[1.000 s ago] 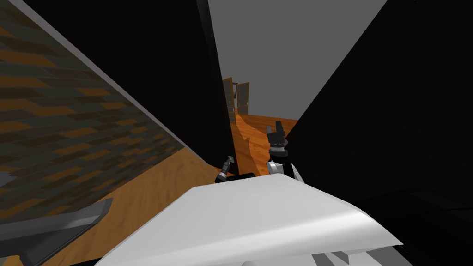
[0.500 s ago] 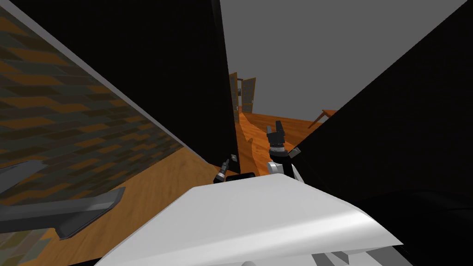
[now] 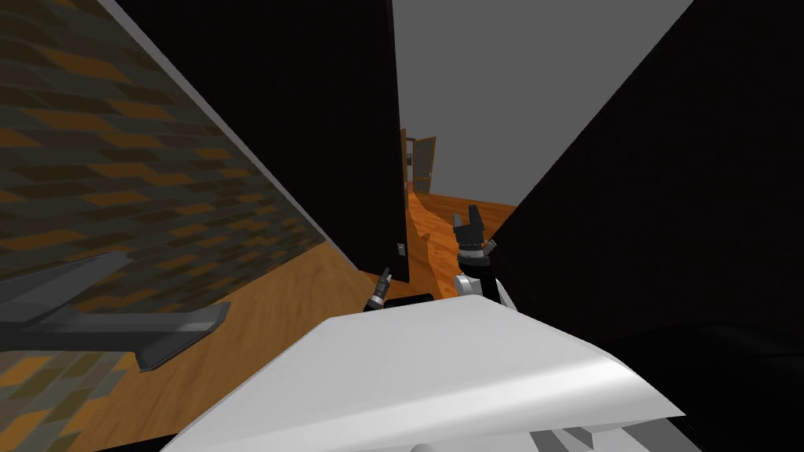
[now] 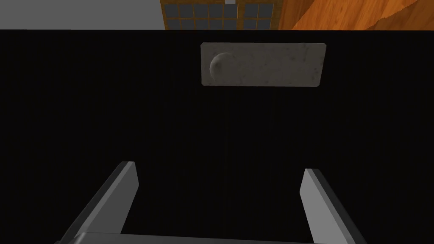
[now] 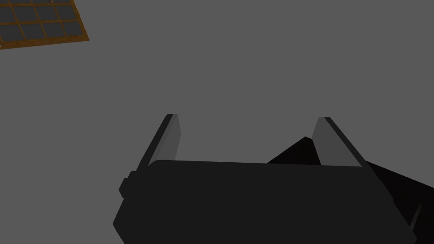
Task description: Push the door open
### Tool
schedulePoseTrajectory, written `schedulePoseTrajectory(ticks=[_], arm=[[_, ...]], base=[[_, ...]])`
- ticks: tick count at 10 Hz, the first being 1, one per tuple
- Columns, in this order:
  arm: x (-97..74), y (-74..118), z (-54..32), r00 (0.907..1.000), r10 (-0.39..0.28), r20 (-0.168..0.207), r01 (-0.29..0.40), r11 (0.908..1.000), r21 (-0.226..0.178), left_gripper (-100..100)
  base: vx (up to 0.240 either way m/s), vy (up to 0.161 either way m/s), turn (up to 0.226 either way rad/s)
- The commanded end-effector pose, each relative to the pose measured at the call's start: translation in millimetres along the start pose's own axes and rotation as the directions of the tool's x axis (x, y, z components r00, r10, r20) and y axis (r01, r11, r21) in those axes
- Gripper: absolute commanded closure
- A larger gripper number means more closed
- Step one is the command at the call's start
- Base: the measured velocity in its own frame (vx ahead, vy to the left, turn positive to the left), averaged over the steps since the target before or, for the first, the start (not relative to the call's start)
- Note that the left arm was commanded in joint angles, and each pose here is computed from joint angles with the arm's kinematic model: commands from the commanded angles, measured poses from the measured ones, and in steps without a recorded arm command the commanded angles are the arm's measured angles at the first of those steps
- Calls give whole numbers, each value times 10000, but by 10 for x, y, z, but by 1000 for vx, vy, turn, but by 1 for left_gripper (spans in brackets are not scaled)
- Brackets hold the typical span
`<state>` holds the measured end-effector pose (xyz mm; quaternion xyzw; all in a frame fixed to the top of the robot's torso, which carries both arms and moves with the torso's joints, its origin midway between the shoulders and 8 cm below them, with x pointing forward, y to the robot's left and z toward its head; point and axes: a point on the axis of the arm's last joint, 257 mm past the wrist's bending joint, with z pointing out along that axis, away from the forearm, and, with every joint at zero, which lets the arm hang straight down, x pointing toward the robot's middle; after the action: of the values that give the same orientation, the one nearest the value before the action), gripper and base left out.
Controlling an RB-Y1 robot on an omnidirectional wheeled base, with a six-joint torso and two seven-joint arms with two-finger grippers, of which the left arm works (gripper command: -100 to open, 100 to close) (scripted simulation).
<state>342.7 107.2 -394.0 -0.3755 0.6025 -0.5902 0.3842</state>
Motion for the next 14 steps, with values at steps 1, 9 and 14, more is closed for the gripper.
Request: schedulePoseTrajectory(ticks=[1, 9, 14], arm=[[0, 0, 0, 10000, 0, 0, 0, 10000, 0, -100], [-104, 13, 175, 9996, 218, 189, -218, 9998, 31, -100], [-86, 11, 181, 9996, 191, 198, -192, 9998, 56, 100]], base=[[-115, 8, 4], [178, -80, -28], [41, -19, -8]])
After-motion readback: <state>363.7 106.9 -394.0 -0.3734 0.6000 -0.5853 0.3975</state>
